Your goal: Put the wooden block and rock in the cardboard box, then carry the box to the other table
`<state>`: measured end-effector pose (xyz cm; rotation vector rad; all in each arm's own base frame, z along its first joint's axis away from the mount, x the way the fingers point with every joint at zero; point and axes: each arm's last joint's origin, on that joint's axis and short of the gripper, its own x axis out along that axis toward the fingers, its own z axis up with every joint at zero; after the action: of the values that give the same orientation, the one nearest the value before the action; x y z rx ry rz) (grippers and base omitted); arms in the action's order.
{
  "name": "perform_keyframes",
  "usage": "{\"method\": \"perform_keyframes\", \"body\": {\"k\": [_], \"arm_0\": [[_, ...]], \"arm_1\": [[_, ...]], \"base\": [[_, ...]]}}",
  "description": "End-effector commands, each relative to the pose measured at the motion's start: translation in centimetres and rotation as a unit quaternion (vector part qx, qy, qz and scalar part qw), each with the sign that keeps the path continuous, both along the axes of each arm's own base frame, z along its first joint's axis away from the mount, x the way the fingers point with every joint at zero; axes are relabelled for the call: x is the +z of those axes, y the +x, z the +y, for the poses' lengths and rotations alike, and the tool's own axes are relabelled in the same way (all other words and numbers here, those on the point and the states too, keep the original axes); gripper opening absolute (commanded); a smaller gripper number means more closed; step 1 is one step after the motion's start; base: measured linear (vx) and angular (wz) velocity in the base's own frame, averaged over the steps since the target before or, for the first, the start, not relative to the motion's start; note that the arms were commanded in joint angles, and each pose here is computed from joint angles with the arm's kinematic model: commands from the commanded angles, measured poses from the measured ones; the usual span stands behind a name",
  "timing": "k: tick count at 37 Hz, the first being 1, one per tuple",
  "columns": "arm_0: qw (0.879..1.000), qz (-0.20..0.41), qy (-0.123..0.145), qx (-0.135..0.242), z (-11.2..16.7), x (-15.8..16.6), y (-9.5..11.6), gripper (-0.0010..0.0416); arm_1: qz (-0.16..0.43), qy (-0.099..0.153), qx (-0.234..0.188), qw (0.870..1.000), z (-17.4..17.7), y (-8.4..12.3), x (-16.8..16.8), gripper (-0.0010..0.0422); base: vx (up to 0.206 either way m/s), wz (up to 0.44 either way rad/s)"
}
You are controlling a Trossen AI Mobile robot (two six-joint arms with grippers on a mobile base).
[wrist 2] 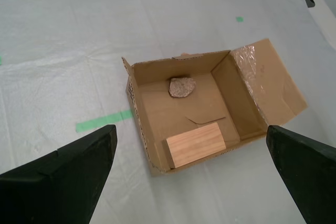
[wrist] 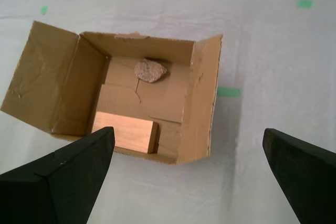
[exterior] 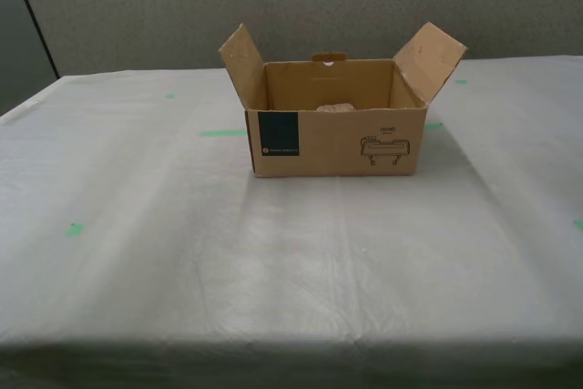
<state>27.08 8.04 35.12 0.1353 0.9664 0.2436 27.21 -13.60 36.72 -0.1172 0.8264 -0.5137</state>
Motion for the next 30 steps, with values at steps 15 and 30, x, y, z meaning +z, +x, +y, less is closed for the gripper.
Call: {"method": "perform_keyframes", "body": {"k": [15,30], "arm_0": [[1.0,-0.025,0.007,-0.001,-1.1,-2.5,-3.9,0.0394],[1.0,-0.011,0.009,-0.008,-1.3,-4.6,-4.8,0.0393]], "arm_1": [[0.006,0.02,0.011,1.0,2.1,-4.2,-3.7,0.0389],[0.032,0.027,0.017,0.999,3.0,-6.1,-7.3,0.0389]], "base": [[0.0,0.0],[0.0,0.0]]}}
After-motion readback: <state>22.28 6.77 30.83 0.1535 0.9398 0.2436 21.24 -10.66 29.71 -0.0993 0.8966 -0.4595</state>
